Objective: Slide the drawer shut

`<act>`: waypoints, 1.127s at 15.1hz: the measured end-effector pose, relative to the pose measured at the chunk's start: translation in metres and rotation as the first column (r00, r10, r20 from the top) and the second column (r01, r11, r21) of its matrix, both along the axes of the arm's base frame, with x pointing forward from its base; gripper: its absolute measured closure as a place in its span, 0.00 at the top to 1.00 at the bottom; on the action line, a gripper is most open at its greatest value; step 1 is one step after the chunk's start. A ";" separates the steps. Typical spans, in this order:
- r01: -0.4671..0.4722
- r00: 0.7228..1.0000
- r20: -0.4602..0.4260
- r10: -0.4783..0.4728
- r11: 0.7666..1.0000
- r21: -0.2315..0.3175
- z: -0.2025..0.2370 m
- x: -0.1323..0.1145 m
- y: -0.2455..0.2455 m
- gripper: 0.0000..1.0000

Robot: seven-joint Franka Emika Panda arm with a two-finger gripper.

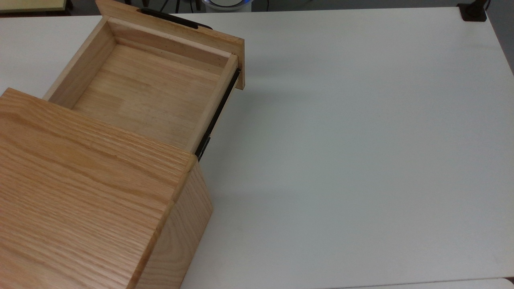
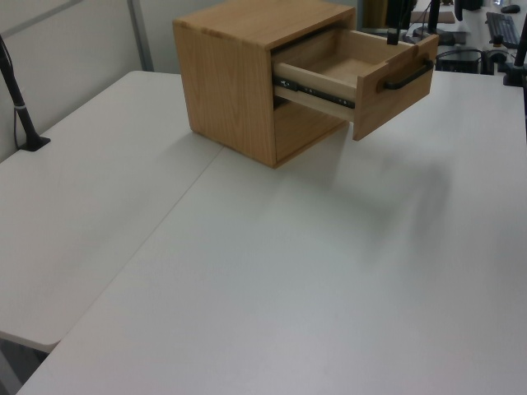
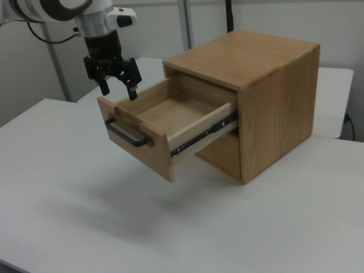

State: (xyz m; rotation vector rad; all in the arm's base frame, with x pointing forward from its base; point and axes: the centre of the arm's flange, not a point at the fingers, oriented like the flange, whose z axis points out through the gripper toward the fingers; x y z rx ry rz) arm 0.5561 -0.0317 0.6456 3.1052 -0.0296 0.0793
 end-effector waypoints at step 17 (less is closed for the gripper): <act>-0.099 0.990 -0.103 0.099 0.995 0.012 0.009 -0.030 -0.001 1.00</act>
